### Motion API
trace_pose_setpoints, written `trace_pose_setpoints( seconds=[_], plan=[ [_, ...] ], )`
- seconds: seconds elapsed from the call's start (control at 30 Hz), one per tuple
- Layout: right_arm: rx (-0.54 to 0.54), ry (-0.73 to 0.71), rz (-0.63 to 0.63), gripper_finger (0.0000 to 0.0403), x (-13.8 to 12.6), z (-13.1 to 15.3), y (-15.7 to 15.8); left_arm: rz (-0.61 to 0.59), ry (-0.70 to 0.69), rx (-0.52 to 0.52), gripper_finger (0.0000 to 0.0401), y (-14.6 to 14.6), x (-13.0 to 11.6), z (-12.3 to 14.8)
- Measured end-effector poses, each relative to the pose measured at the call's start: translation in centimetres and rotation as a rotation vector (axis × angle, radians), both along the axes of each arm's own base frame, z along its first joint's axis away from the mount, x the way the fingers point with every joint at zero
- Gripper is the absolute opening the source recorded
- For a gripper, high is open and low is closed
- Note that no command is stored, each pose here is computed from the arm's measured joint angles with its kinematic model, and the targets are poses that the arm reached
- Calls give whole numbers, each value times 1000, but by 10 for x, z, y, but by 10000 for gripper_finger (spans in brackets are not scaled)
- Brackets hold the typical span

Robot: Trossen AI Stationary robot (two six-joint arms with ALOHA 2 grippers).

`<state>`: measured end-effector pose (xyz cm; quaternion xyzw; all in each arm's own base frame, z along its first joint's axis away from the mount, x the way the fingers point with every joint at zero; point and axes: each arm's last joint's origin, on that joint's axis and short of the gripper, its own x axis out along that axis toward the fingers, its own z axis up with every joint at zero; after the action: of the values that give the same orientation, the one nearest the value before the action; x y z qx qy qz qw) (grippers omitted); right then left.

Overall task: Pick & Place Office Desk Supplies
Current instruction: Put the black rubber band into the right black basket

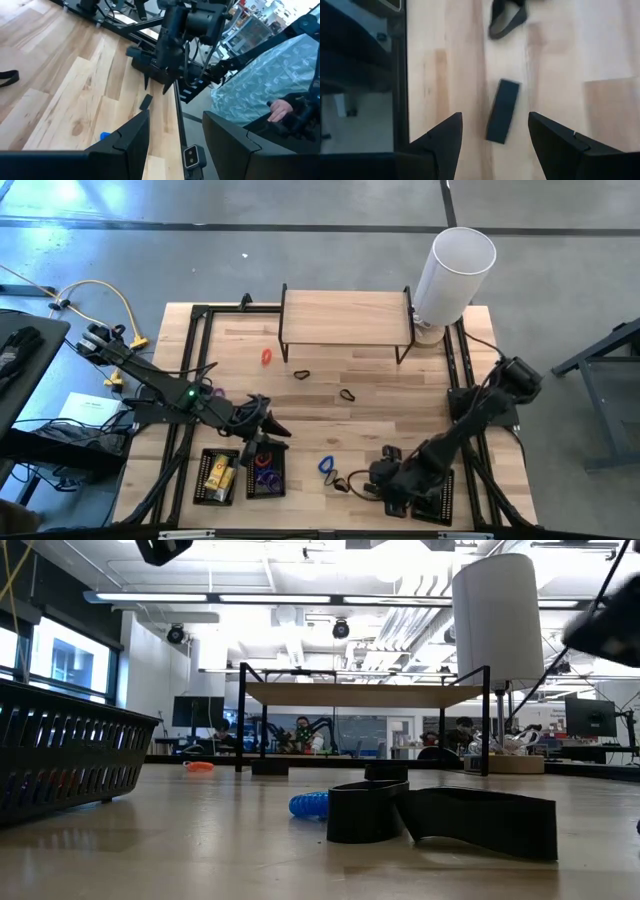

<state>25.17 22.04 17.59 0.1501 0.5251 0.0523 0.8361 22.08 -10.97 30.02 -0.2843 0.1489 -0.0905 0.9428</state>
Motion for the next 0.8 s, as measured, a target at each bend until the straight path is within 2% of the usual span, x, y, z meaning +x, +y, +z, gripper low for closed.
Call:
trace_pose_setpoints(
  seconds=[0.13, 0.4, 0.8],
  plan=[
    [-20, 35, 27, 215, -1, -15, 8, -3, 1, 15, 177, 0, 0, -1],
    [-146, 50, 26, 215, 0, -39, 8, -4, 22, 27, 177, 0, -1, -3],
    [-170, 59, 78, 211, 7, -44, 3, -3, 40, 32, 177, 1, -1, -4]
  ],
)
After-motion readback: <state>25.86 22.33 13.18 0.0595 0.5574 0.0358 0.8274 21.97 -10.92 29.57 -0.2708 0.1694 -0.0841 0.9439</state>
